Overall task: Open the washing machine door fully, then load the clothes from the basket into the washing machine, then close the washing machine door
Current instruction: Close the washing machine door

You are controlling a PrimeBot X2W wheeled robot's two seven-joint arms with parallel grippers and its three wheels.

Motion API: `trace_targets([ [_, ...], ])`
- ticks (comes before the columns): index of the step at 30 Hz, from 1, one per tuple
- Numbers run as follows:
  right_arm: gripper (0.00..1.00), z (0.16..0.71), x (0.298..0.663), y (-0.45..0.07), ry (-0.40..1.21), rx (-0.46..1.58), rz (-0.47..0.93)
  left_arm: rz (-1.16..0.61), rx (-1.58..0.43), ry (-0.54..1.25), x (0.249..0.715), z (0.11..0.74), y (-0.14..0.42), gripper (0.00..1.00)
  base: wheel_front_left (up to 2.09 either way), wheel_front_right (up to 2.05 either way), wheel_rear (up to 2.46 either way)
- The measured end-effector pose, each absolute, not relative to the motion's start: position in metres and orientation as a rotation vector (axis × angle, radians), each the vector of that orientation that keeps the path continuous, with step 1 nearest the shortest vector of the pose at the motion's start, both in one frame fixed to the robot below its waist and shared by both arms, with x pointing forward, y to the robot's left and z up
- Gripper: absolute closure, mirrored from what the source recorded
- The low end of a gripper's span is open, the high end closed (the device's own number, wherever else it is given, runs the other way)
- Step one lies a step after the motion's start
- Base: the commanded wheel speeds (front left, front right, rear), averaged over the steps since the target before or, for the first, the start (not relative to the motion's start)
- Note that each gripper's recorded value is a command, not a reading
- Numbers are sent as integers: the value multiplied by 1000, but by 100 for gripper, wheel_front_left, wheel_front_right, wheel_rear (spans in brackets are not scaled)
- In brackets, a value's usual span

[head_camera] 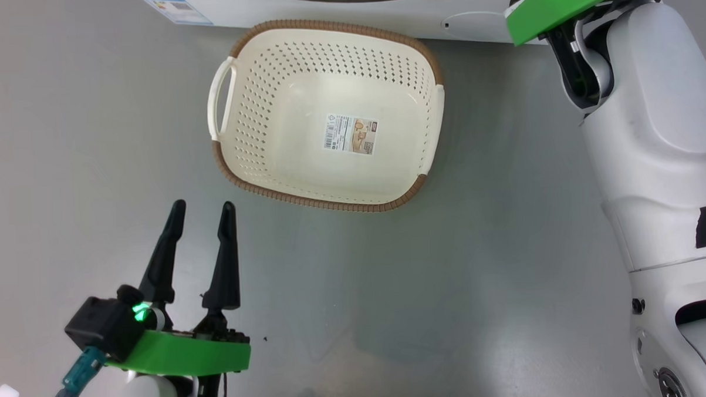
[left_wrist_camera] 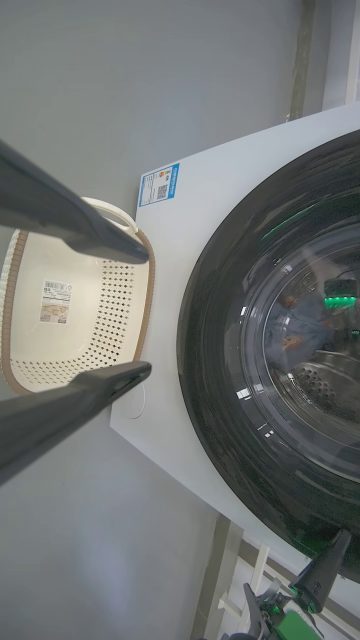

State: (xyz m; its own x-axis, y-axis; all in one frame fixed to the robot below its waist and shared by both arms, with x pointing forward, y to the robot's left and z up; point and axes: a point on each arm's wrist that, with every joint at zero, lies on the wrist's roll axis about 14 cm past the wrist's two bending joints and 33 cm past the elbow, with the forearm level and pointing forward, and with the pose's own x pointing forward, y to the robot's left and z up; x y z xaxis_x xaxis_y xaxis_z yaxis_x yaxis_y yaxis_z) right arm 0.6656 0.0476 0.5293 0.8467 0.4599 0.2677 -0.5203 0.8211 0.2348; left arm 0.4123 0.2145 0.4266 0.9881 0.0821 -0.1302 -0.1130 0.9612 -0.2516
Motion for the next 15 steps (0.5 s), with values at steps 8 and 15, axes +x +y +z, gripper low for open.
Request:
trace_targets([
  [8,100,537,665,40,-207,282,503,93,-270,96,413,434,213,0,0,0,0],
  [15,100,545,660,44,-217,277,530,90,-273,89,413,437,212,0,0,0,0],
])
